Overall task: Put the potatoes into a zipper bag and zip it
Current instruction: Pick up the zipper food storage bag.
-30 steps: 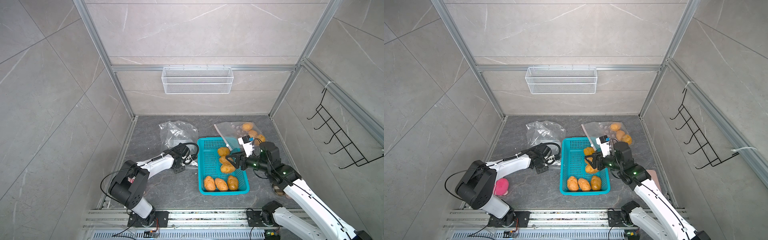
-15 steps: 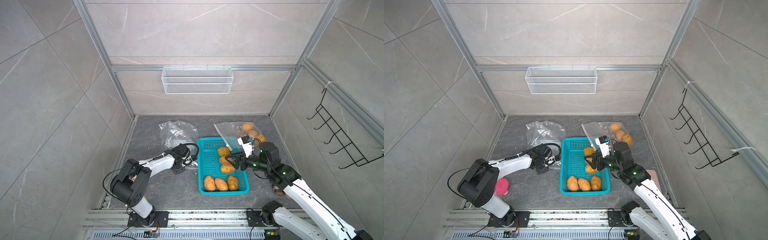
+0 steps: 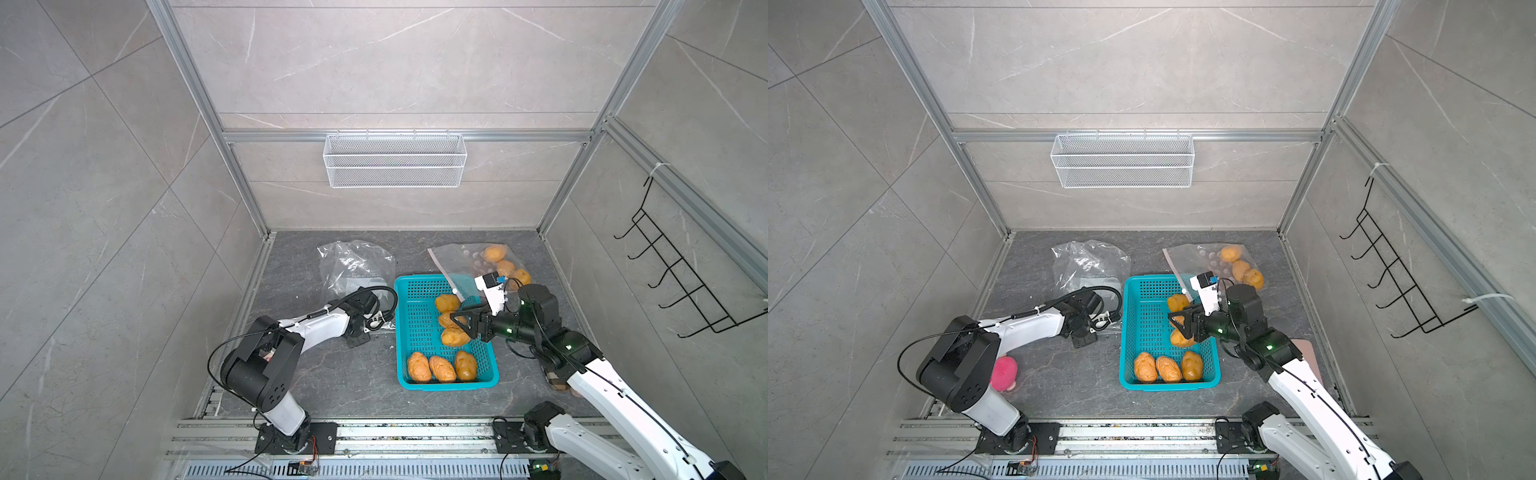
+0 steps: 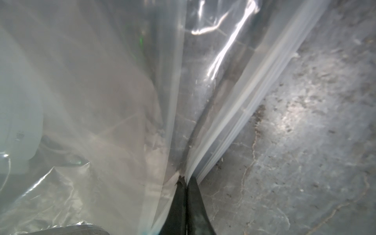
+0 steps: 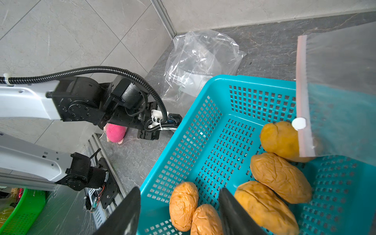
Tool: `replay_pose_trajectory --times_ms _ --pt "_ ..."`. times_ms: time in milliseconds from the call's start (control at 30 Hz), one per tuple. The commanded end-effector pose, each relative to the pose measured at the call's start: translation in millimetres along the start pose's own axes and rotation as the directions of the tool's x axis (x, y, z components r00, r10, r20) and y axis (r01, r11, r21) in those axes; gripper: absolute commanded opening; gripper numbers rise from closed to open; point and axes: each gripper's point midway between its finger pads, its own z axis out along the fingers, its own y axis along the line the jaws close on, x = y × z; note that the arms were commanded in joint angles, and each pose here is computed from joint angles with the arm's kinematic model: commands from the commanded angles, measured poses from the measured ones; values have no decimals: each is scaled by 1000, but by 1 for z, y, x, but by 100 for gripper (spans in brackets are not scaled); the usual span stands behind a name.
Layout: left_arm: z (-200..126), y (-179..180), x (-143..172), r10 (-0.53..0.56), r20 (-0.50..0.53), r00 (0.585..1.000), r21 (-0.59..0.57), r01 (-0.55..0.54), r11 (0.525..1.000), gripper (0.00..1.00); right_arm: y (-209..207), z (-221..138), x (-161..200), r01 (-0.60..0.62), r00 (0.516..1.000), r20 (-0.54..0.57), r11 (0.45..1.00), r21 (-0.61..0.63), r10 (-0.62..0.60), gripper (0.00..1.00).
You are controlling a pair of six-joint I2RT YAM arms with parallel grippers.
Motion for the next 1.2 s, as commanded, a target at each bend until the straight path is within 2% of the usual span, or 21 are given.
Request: replay_pose_trajectory --times_ms 0,133,233,367,467,600,767,867,1000,1067,1167 --pt "-10 18 -2 -21 20 1000 -91 22 996 0 7 -7 -7 31 999 17 1000 -3 -31 62" --pt "-26 30 -2 -60 43 997 -148 66 987 0 7 -7 -7 32 999 15 999 -1 -32 62" --pt "-49 42 2 -118 54 991 -196 127 972 0 7 -7 -6 31 999 13 1000 4 -31 62" --pt "-99 51 10 -243 107 964 -222 262 939 0 5 -5 -6 31 999 9 999 10 -32 62" --pt "-142 68 24 -328 167 930 -312 365 877 0 7 -4 -10 32 999 8 999 8 -32 62" --pt "-205 88 45 -459 236 857 -392 516 762 0 13 -4 -19 27 999 30 1000 -14 -27 62" --pt "-278 98 64 -600 311 737 -378 675 634 0 23 -2 -30 4 999 42 998 -60 -2 62" --pt "-321 106 72 -638 390 664 -364 747 556 0 27 1 -37 -14 999 38 997 -78 17 62" --pt "-371 113 82 -660 475 583 -331 813 480 0 35 4 -49 -13 998 52 995 -97 18 62" --pt "-382 110 81 -668 488 562 -292 826 482 0 41 4 -54 -4 998 61 994 -110 11 62" --pt "-365 88 57 -689 457 562 -131 809 573 0 54 10 -59 -5 997 71 991 -135 15 61"
